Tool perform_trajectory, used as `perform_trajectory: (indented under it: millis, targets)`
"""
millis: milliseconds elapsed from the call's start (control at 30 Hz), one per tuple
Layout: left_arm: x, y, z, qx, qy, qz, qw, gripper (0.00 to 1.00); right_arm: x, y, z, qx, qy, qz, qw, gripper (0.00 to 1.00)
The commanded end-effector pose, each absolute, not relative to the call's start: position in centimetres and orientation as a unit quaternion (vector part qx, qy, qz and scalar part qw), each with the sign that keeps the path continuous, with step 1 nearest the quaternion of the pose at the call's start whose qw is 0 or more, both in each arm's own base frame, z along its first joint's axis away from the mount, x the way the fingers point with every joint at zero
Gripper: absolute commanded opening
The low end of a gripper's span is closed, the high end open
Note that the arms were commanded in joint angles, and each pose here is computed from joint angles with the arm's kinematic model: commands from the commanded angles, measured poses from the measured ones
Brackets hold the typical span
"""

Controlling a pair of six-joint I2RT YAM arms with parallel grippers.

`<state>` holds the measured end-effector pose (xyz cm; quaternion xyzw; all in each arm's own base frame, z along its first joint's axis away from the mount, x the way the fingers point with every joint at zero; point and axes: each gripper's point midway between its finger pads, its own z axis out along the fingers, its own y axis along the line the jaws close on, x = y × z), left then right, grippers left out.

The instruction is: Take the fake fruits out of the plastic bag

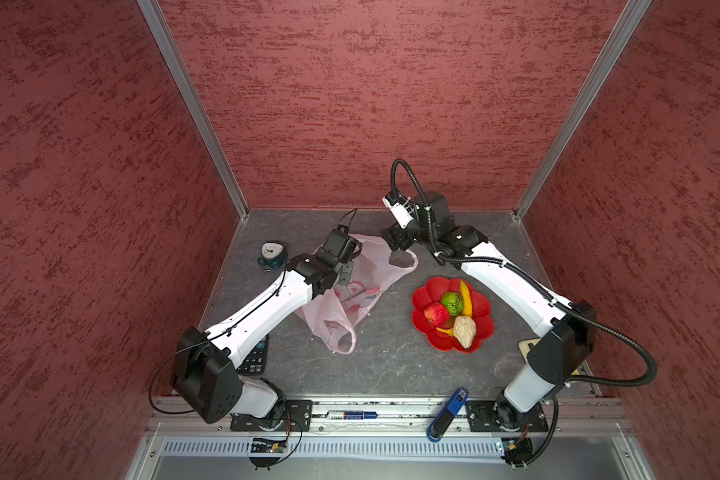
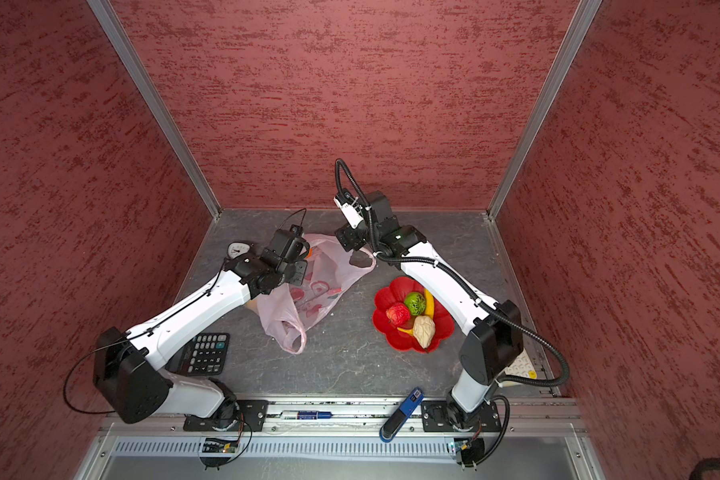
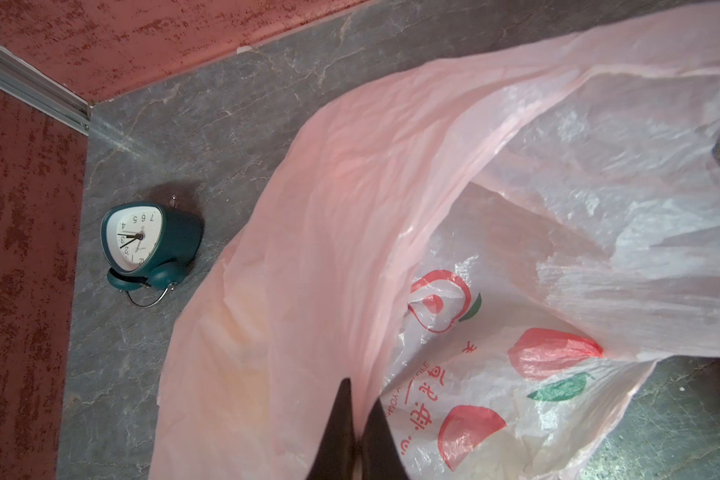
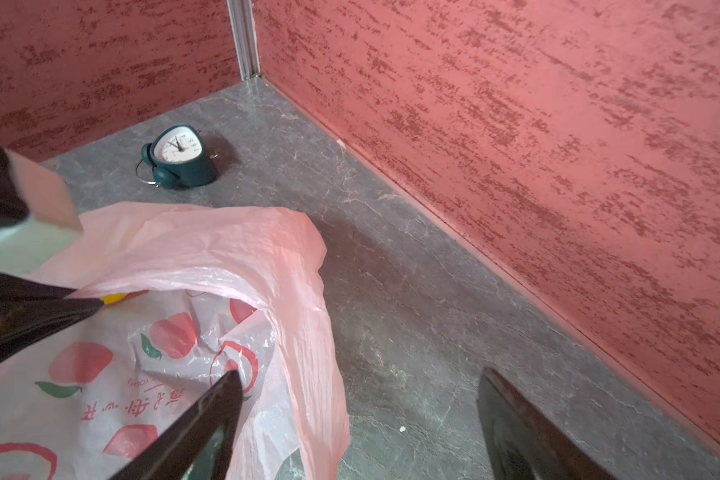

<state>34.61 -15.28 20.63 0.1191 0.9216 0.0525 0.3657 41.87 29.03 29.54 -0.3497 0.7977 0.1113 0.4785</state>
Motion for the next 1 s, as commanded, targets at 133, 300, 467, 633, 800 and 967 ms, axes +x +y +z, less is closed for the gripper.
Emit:
perform_trajectory:
  millis: [133,300,467,633,800,967]
  targets:
    - [34.9,-16.0,23.1,0.128,0.898,0.043,0.419,0.07,41.1,30.1,25.0,-0.416,0.800,0.099,0.420,0.88]
    - [34.9,-16.0,22.9,0.128,0.898,0.047,0.418,0.07,41.8,31.2,23.0,-0.426,0.804,0.099,0.404,0.87]
    - [35.0,-16.1,23.1,0.127,0.896,0.044,0.423,0.07,41.5,32.8,22.1,-0.433,0.800,0.121,0.397,0.88]
    - [34.5,-16.3,23.7,0.127,0.889,0.031,0.440,0.07,42.8,34.2,20.8,-0.422,0.805,0.117,0.401,0.87]
    - [33.3,-15.8,23.8,0.119,0.890,0.011,0.440,0.08,44.9,36.0,20.6,-0.404,0.798,0.130,0.428,0.78]
    - [32.4,-14.9,22.6,0.103,0.903,0.012,0.416,0.08,46.5,37.0,21.8,-0.378,0.794,0.139,0.456,0.45]
